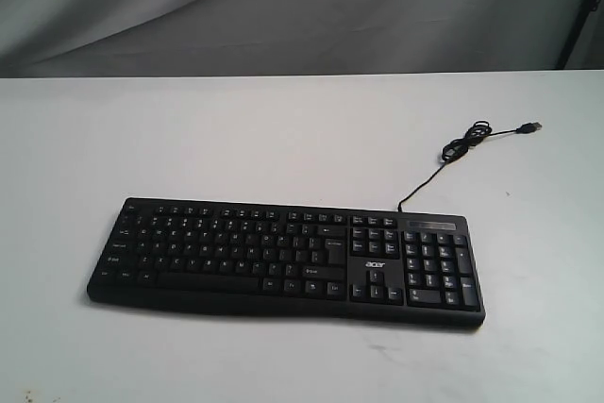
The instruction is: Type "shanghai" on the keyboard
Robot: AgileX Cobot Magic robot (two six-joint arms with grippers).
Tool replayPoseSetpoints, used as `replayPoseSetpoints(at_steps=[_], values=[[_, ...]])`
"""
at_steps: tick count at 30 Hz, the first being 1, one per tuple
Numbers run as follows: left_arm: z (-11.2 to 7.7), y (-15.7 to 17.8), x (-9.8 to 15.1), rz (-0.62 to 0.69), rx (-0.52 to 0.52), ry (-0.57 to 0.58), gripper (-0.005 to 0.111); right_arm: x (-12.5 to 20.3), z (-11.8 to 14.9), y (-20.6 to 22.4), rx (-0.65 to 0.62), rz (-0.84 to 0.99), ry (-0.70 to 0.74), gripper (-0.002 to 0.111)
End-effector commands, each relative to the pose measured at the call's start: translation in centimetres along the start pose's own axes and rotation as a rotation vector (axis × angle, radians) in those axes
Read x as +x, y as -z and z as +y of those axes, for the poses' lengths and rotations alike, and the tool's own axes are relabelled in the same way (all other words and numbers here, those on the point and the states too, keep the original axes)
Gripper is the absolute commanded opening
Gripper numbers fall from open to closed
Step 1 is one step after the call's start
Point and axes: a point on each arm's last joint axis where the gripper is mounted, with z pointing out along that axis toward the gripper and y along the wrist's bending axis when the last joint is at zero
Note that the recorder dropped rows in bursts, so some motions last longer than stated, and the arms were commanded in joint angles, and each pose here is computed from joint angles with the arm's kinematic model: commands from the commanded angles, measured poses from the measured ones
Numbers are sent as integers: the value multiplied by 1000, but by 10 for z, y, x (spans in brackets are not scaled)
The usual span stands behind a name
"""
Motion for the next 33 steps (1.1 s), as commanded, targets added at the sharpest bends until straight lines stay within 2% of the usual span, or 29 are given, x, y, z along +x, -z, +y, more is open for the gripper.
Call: replayPoseSetpoints(at_steps=[1,5,7,8,9,10,11,12,13,14,15,18,19,21,22,24,26,30,33], values=[[0,0,0,-7,7,2,0,8,-18,-64,-16,257,177,0],[0,0,0,-7,7,2,0,12,-39,-113,10,351,285,0],[0,0,0,-7,7,2,0,14,-51,-133,28,394,433,0],[0,0,0,-7,7,2,0,11,-61,-147,69,423,568,0],[0,0,0,-7,7,2,0,7,-70,-155,122,451,686,0],[0,0,0,-7,7,2,0,-3,-85,-165,260,468,781,0],[0,0,0,-7,7,2,0,-9,-90,-169,324,462,794,0],[0,0,0,-7,7,2,0,-19,-103,-174,481,454,770,0],[0,0,0,-7,7,2,0,-21,-107,-177,533,453,742,0],[0,0,0,-7,7,2,0,-24,-114,-182,615,460,651,0],[0,0,0,-7,7,2,0,-22,-116,-186,619,479,612,0],[0,0,0,-7,7,2,0,0,-116,-199,519,619,487,0],[0,0,0,-7,7,2,0,11,-115,-204,443,699,478,0],[0,0,0,-7,7,2,0,45,-109,-215,204,905,404,0],[0,0,0,-7,7,2,0,66,-103,-218,37,1021,350,0],[0,0,0,-7,7,2,0,106,-88,-222,-194,1128,223,0],[0,0,0,-7,7,2,0,143,-70,-227,-298,1205,170,0],[0,0,0,-7,7,2,0,195,-31,-231,-439,1283,130,0],[0,0,0,-7,7,2,0,234,13,-232,-545,1297,132,0]])
